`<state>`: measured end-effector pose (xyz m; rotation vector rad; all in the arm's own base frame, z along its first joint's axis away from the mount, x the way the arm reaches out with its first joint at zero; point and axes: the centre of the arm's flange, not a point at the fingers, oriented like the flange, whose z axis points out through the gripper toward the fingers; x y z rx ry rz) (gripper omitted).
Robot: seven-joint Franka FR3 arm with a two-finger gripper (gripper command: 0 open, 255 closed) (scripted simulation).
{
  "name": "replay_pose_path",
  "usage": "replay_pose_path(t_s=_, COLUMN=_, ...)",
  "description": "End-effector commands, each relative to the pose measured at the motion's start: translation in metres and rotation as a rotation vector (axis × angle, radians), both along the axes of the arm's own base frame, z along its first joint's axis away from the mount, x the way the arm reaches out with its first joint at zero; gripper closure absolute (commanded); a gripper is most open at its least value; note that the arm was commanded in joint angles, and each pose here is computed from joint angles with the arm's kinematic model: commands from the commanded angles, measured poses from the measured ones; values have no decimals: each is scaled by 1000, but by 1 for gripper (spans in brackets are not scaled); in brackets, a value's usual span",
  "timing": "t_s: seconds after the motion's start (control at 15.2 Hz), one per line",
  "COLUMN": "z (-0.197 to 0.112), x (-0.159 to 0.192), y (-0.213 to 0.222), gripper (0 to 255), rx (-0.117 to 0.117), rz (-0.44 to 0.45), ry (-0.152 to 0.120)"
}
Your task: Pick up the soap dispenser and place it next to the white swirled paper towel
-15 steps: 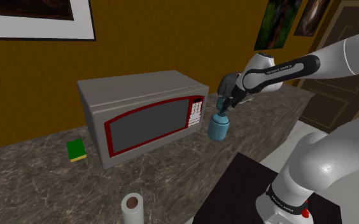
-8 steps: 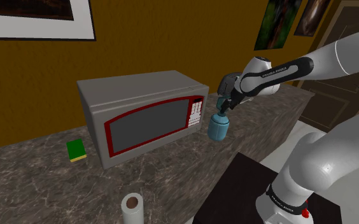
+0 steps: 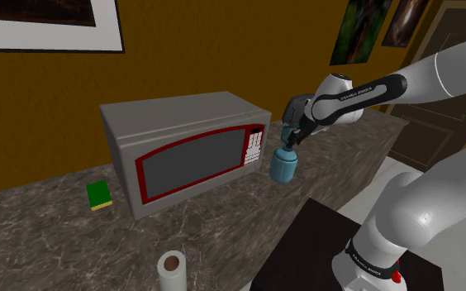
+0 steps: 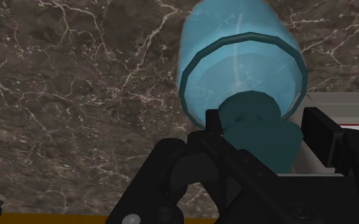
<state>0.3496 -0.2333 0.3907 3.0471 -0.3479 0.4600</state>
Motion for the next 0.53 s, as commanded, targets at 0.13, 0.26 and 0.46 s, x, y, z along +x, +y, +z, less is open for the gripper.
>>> replay_pose_path(t_s=0.13, z=0, x=0, y=0, gripper=255, rx=0, rz=0, ry=1)
replay_pose_path(t_s=0.26, z=0, x=0, y=0, gripper=255, rx=0, rz=0, ry=1)
replay_pose_path(t_s=0.46, z=16, x=0, y=0, gripper=255, rx=0, rz=0, ry=1)
